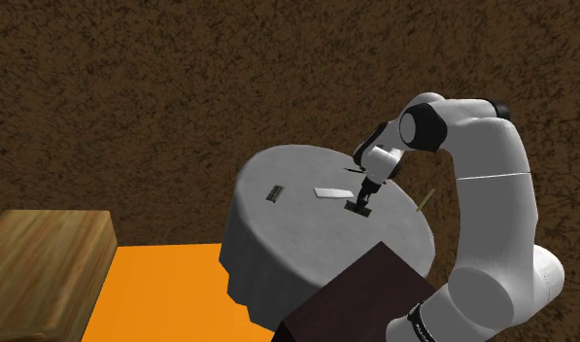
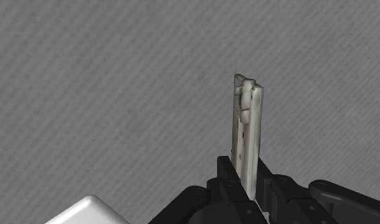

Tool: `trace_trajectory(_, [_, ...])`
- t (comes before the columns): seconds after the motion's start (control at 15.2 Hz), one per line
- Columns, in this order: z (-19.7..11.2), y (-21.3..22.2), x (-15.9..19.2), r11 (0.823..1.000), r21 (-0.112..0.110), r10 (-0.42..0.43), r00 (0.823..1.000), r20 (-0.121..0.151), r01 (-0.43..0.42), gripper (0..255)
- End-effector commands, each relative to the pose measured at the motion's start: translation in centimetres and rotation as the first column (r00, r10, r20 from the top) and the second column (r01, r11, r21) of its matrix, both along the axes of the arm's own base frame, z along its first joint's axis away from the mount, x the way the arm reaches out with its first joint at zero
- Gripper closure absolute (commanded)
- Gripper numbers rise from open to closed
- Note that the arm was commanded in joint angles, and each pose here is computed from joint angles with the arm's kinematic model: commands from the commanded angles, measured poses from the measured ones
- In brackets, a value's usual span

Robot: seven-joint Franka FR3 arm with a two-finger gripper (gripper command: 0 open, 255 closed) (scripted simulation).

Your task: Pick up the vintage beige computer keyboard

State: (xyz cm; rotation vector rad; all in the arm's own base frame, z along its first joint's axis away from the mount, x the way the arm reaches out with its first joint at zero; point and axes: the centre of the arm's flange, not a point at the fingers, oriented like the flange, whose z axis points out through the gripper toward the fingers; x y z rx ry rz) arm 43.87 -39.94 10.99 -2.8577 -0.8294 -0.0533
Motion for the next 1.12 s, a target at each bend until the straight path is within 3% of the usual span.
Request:
trace_trajectory(0.0, [0.5, 0.0, 0.0, 1.000, 0.000, 0.000, 1.000, 0.000, 0.000, 255])
trace_trajectory(1.06, [8.0, 0.0, 0.0, 1.000, 0.000, 0.000, 1.000, 0.000, 0.000, 255])
